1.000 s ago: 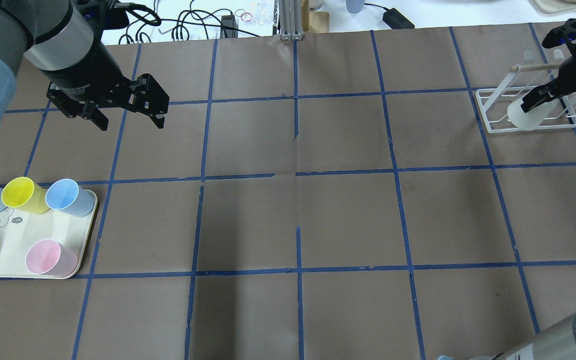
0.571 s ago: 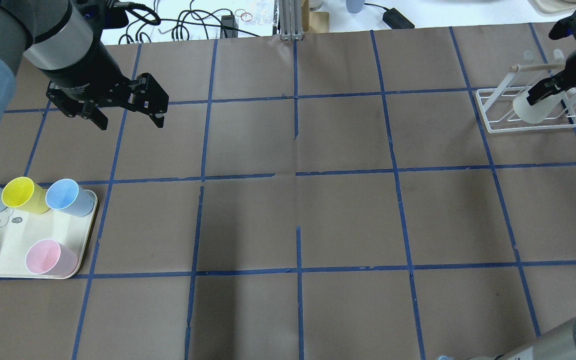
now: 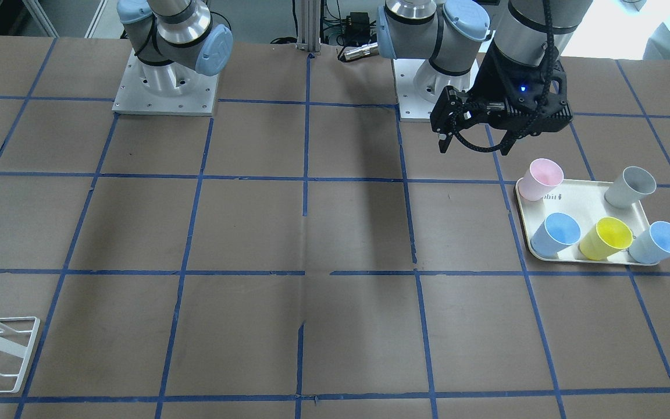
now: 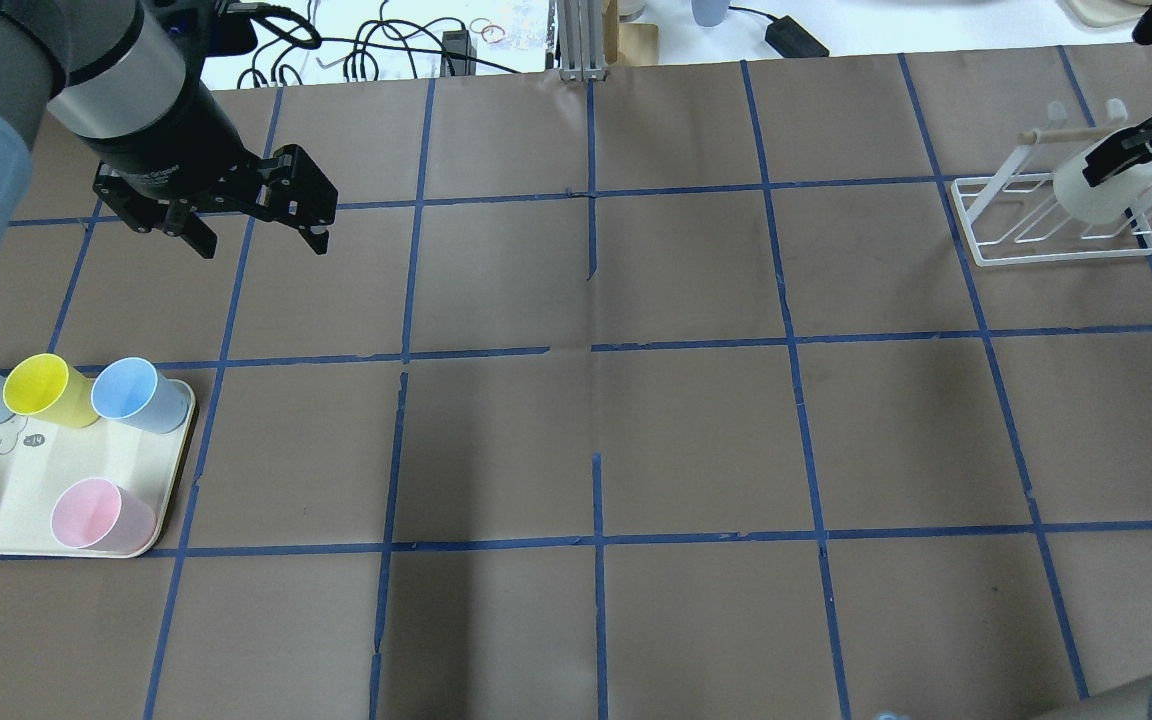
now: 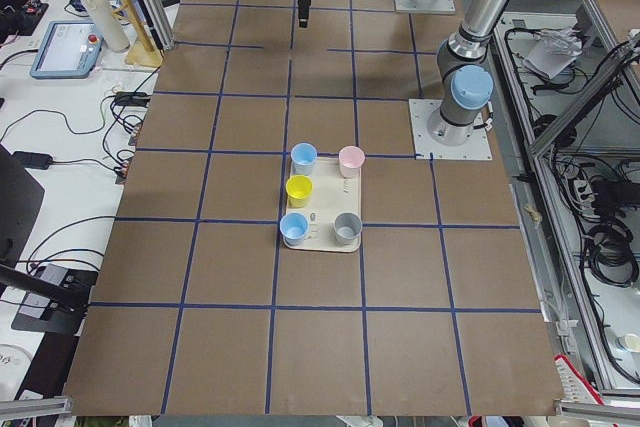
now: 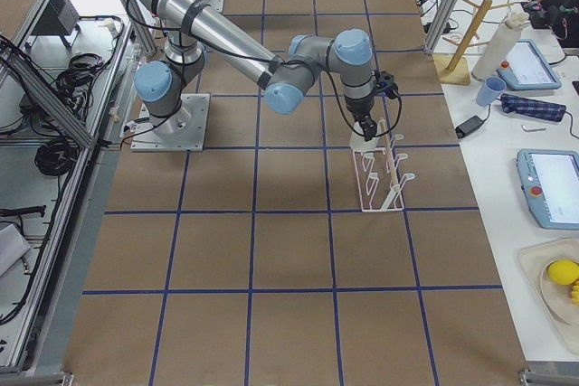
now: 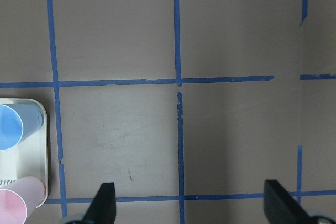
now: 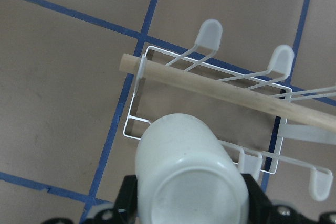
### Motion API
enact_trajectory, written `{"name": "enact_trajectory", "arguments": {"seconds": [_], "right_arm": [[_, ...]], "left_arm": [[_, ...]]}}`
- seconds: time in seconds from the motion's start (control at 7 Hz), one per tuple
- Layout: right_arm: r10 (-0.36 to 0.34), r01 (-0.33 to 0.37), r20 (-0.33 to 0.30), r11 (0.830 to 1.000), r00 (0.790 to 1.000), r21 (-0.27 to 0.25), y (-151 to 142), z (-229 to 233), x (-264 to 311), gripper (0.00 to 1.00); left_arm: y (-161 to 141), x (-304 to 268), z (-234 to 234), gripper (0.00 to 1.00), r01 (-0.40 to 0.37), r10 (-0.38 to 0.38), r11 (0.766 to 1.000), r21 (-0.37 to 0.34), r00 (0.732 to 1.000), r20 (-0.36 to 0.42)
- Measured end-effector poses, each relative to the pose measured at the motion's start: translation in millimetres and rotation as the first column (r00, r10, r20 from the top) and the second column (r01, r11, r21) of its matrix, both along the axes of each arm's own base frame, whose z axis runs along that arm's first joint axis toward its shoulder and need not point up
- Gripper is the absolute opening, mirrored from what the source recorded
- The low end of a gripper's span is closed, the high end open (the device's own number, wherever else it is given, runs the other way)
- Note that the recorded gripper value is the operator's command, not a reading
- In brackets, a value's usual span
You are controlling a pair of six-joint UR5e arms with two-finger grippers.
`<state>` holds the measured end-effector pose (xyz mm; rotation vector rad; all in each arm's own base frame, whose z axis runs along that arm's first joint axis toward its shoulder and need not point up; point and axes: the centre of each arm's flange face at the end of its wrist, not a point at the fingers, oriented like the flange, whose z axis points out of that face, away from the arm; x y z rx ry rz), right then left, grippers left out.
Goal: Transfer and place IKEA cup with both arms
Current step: 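Carry the white cup toward the left gripper while the left arm reaches forward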
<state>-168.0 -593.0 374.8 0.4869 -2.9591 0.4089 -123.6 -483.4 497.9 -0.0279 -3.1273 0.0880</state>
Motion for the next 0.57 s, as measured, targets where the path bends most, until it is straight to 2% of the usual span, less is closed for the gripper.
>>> {"name": "enact_trajectory", "arguments": {"seconds": [0.29, 0.57], "right_arm": [[-0.002, 0.002, -0.014, 1.000, 1.000, 0.003, 13, 24, 6, 0.13], [-0.024, 0.024, 0.006, 0.999, 1.000, 0.049, 41, 58, 24, 0.11]], "left_arm": [[2, -7, 7, 1.00, 0.004, -0.006, 1.000, -0.016, 0.996, -0.088], [6, -11, 12, 1.00, 0.004, -0.007, 1.000, -0.018, 0.987, -0.159]]}}
